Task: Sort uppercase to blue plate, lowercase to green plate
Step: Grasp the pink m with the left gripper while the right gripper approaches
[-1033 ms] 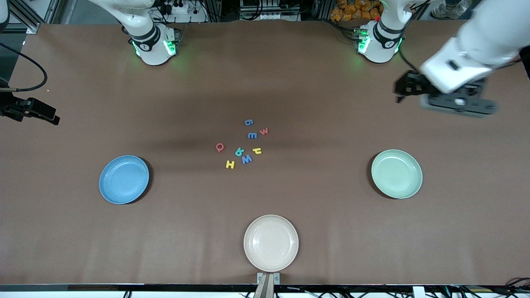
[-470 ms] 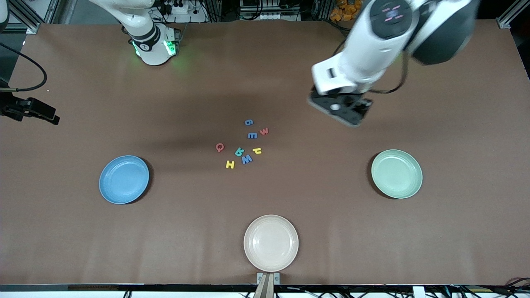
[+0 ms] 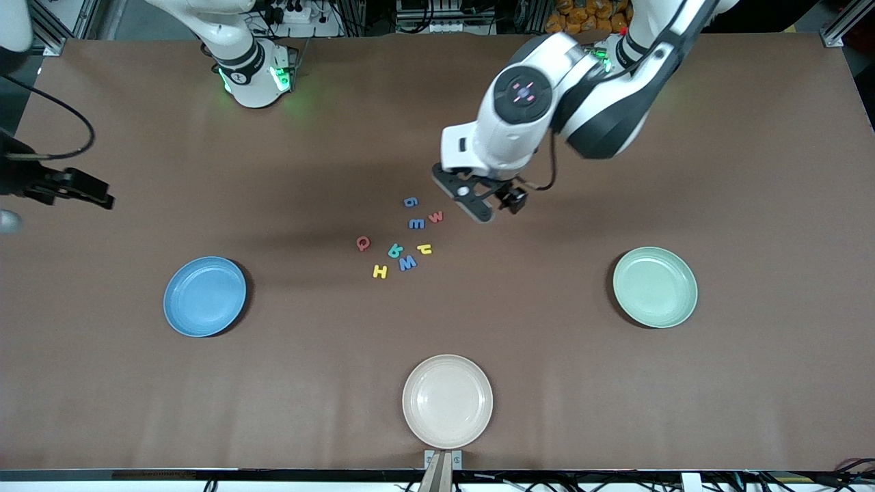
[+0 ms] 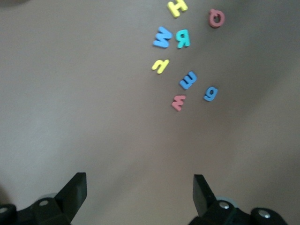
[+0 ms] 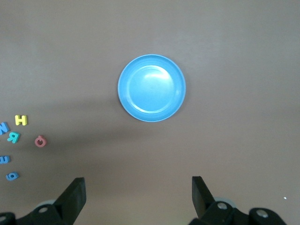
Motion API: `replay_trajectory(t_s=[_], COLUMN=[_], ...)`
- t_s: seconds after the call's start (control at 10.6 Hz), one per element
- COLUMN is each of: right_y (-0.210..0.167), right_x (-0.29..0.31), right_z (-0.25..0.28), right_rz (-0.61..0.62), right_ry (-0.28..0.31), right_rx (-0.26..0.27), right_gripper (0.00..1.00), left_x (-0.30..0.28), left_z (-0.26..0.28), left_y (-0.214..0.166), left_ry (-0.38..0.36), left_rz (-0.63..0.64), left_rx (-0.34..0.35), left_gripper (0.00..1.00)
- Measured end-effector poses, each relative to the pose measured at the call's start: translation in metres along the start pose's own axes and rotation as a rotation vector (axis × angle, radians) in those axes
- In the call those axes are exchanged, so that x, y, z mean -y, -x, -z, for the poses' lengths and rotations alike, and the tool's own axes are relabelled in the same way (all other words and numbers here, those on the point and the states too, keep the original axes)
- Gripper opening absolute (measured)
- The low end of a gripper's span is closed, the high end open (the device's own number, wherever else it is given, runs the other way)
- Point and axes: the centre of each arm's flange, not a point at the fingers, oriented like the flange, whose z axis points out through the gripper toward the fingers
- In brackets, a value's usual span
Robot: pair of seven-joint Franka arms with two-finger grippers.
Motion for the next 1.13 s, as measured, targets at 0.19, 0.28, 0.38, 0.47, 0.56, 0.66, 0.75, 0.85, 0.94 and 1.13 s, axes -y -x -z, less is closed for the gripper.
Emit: replay_trajectory(t_s=[0.19,0.28,0.38,0.47,0.56,0.66,0.75,0.85,0.94,1.13], right_y=[-0.01,-0.013,-0.016,-0.021,-0.027,-0.034,-0.04,-0.045,-0.049,-0.051], right_x=[0.019,0.033,0.045,0.058,0.067,0.072,0.073,0.074,0.075,0.076], right_z=[-0.017,-0.025,-0.037,-0.056,-0.076,-0.094,-0.109,-0.122,-0.129,-0.135], right_rz=[0.03,0.051,0.072,0.093,0.106,0.112,0.113,0.113,0.112,0.102], right_ry=[0.001,0.003,0.005,0.009,0.012,0.014,0.014,0.013,0.003,-0.028], right_rx=[0.016,0.028,0.052,0.087,0.121,0.148,0.167,0.177,0.179,0.189], right_gripper=[1.0,1.0,1.0,1.0,1.0,1.0,1.0,1.0,1.0,1.0], left_x=[-0.017,-0.028,-0.037,-0.043,-0.05,-0.056,-0.059,-0.062,-0.065,-0.077], left_z=[-0.041,-0.061,-0.078,-0.092,-0.105,-0.118,-0.131,-0.145,-0.158,-0.183], left_y=[-0.015,-0.019,-0.021,-0.022,-0.023,-0.023,-0.023,-0.024,-0.026,-0.029], left_ry=[-0.029,-0.029,-0.026,-0.023,-0.018,-0.02,-0.042,-0.064,-0.068,-0.074], left_rz=[-0.059,-0.081,-0.098,-0.111,-0.114,-0.119,-0.129,-0.141,-0.141,-0.121], left_rx=[-0.006,0.007,0.024,0.042,0.058,0.075,0.091,0.099,0.095,0.069], left_gripper=[1.0,1.0,1.0,1.0,1.0,1.0,1.0,1.0,1.0,1.0])
